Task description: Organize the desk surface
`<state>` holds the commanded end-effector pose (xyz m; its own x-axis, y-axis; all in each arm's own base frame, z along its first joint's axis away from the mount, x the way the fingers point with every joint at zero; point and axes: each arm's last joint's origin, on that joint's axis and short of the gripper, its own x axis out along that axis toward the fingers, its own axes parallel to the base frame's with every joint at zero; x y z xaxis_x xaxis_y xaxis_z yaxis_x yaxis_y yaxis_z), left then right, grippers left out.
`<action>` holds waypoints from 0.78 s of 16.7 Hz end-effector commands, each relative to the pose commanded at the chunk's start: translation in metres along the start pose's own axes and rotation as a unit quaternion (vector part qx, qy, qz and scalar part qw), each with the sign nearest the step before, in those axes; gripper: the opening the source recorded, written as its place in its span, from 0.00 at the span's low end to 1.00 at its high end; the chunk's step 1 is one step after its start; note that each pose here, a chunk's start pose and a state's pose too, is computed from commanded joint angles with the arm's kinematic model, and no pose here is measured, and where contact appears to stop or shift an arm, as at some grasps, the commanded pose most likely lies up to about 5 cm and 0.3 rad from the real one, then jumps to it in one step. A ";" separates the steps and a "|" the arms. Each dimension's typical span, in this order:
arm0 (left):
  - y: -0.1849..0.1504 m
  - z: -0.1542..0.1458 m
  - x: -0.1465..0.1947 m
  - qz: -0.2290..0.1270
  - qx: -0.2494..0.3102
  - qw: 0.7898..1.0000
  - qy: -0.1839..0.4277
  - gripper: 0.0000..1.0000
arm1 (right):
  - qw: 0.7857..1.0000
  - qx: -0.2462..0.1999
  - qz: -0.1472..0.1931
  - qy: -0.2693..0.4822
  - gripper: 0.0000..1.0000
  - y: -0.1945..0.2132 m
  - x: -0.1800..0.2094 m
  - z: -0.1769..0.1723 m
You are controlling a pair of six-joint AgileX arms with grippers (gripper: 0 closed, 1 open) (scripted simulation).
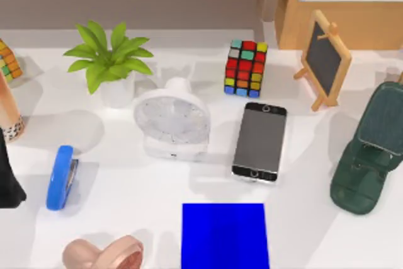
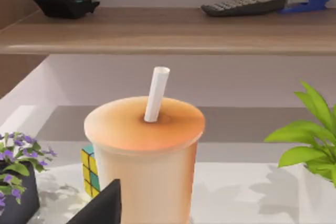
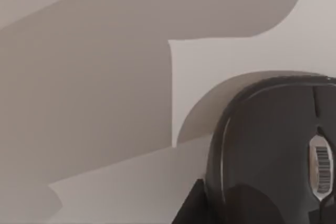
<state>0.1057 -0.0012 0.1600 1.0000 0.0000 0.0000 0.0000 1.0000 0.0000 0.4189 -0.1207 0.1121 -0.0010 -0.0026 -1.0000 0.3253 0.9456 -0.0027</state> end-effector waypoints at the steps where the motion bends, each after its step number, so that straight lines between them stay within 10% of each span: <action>1: 0.000 0.000 0.000 0.000 0.000 1.000 0.000 1.00 | 1.000 0.000 0.000 0.000 0.10 0.000 0.000 0.000; 13: 0.000 0.000 0.000 0.000 0.000 1.000 0.000 1.00 | 1.000 0.002 0.000 -0.009 0.00 -0.003 -0.004 0.003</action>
<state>0.1057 -0.0012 0.1600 1.0000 0.0000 0.0000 0.0000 1.0000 0.0000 0.4210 -0.1244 0.1160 0.0154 -0.0092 -0.9998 0.3297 0.9441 -0.0037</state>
